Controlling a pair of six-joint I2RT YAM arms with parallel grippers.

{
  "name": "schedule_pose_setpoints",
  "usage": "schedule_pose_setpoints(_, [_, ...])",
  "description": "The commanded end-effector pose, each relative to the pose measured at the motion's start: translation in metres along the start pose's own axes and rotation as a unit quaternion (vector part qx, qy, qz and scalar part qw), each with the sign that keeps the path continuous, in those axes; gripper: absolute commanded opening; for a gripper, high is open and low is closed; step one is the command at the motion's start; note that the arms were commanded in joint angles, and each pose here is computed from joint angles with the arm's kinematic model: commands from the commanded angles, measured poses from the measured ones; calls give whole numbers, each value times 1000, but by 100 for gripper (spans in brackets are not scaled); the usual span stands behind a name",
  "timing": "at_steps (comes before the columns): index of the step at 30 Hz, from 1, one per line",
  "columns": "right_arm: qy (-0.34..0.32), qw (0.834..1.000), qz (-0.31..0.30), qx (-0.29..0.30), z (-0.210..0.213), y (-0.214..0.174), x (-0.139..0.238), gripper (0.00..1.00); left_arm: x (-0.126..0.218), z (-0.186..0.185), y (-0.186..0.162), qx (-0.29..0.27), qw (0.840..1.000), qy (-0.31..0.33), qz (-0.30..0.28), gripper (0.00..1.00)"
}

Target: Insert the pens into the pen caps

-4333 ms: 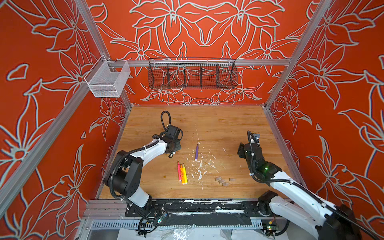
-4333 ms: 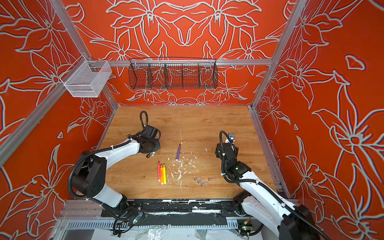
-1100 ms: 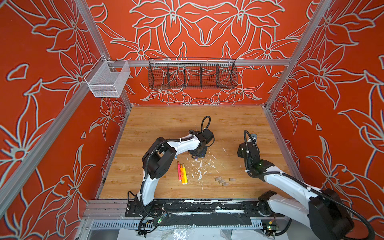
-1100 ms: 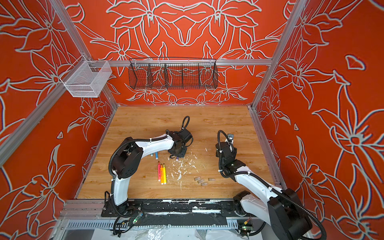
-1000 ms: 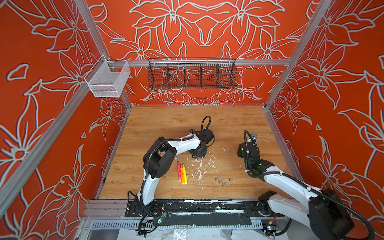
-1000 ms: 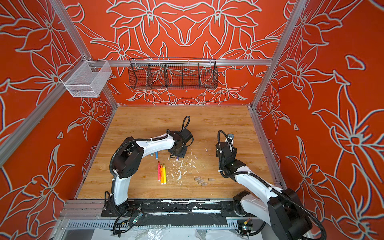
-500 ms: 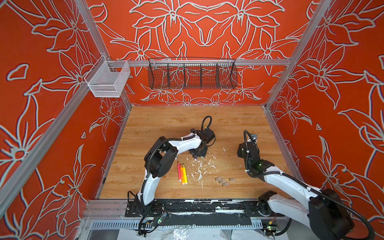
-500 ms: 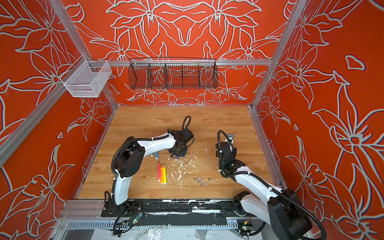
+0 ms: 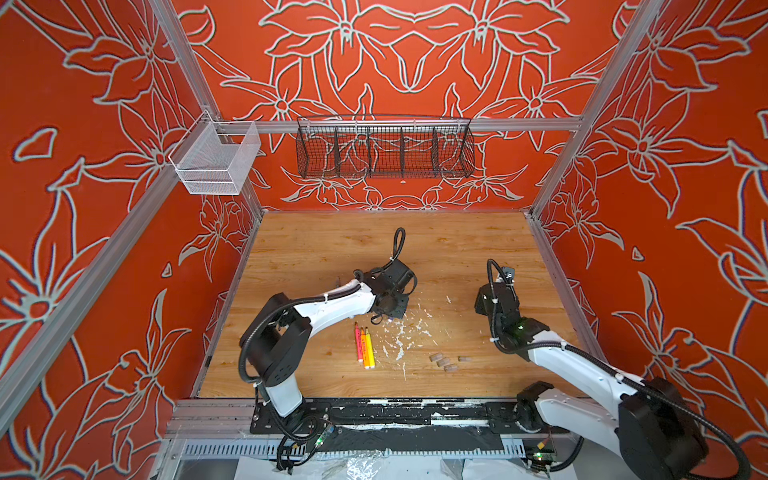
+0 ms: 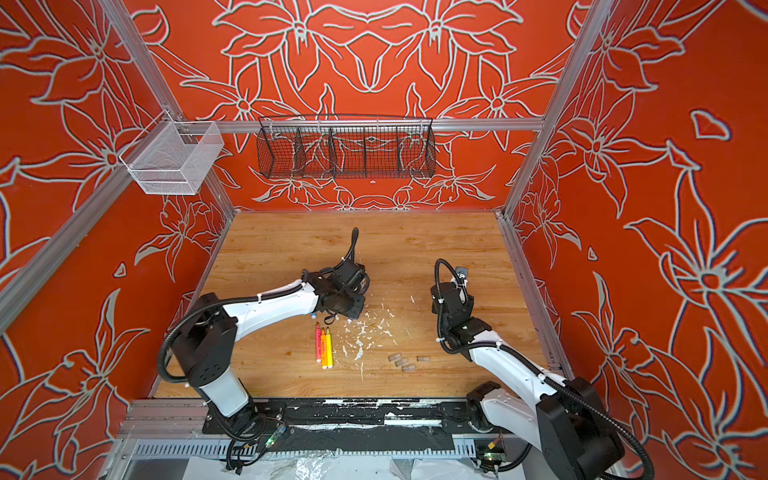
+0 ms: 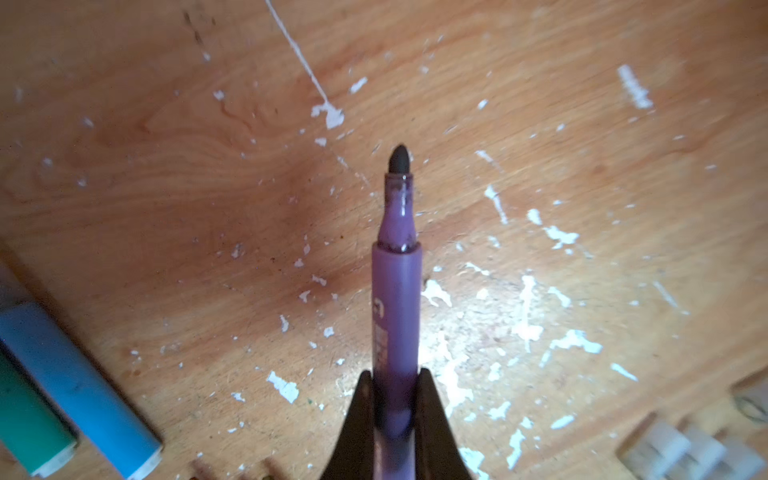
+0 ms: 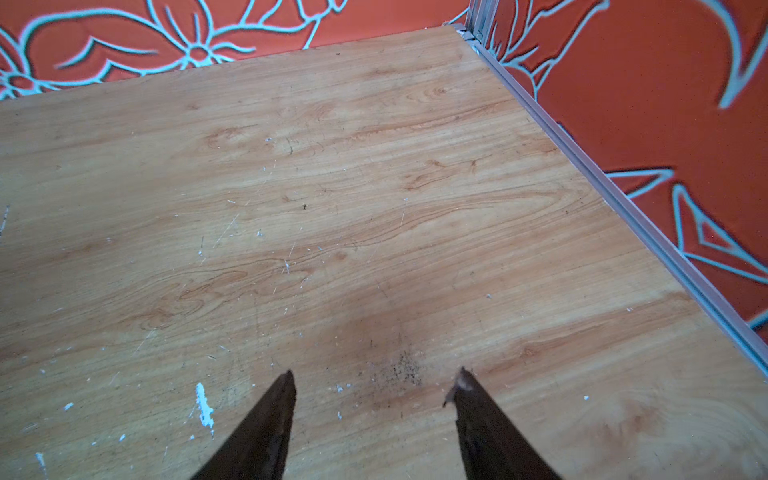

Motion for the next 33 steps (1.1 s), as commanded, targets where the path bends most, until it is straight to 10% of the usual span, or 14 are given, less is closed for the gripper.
schedule_pose_setpoints(1, [32,997,19,-74,7,16,18,63,20,-12,14,-13,997,-47,-65,0])
schedule_pose_setpoints(8, [248,930,35,-270,66,32,41,66,57,-11,11,-19,982,-87,-165,0])
schedule_pose_setpoints(26, [501,824,95,-245,192,16,127,72,104,0,5,-29,961,-93,-261,0])
schedule_pose_setpoints(33, [520,818,99,-223,207,13,142,77,109,-14,2,-53,953,-139,-262,0])
Point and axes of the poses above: each gripper's point midway between its finger pads, its own x axis back along the fingers, its own z axis along the line the jaws close on, y = z × x, the point moved 3 cm from there along x, back along the fingers, and after that the axes turned 2 degrees about -x, right-handed, at the moved point
